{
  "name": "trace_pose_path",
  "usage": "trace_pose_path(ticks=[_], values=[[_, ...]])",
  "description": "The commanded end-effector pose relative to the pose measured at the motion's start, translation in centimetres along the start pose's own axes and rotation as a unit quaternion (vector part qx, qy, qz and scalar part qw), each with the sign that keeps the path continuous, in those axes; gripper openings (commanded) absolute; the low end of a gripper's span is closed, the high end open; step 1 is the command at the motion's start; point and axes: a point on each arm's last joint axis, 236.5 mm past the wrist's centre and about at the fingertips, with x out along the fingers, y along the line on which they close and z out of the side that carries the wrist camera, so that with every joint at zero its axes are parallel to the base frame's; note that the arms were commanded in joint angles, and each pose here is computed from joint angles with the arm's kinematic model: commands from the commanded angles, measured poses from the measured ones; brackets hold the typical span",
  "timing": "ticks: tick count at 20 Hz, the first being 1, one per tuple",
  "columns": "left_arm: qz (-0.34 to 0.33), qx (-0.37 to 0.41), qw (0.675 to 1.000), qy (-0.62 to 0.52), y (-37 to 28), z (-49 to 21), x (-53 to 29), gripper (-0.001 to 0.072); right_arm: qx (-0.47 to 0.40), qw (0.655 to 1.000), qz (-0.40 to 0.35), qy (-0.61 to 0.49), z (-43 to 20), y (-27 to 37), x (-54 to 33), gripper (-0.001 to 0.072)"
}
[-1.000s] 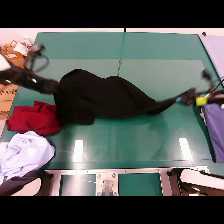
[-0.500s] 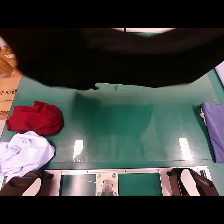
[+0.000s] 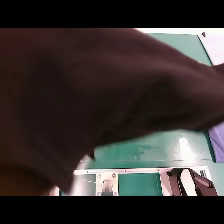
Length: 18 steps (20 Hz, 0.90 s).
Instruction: Fold the shirts.
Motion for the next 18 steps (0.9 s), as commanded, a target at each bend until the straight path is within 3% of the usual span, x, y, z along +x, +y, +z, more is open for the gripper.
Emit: trace_pose_path(ticks=[1, 4, 8, 11, 14, 18], values=[[0.014, -0.076, 0.993, 0.094, 4.1, -8.1, 3.9, 0.0025, 0.049, 0.991, -0.04, 0.116, -6.8, -6.3, 4.8, 0.002], [0.042, -0.18, 0.959, 0.213, 9.9, -21.4, 8.4, 0.0025, 0.094, 0.968, -0.047, 0.227, -16.8, -12.6, 9.4, 0.002], [0.092, -0.308, 0.89, 0.323, 15.9, -41.9, 11.3, 0.0025, 0.133, 0.935, -0.095, 0.316, -31.2, -21.0, 14.2, 0.002], [0.139, -0.365, 0.842, 0.373, 19.0, -54.1, 11.3, 0.0025, 0.174, 0.902, -0.128, 0.374, -40.0, -25.9, 17.4, 0.0019], [0.18, -0.393, 0.825, 0.364, 22.2, -59.1, 12.8, 0.0025, 0.221, 0.879, -0.114, 0.407, -44.7, -28.2, 21.0, 0.0019], [0.203, -0.378, 0.846, 0.316, 26.7, -58.1, 16.9, 0.0024, 0.238, 0.876, -0.083, 0.41, -45.3, -29.6, 26.1, 0.0019]])
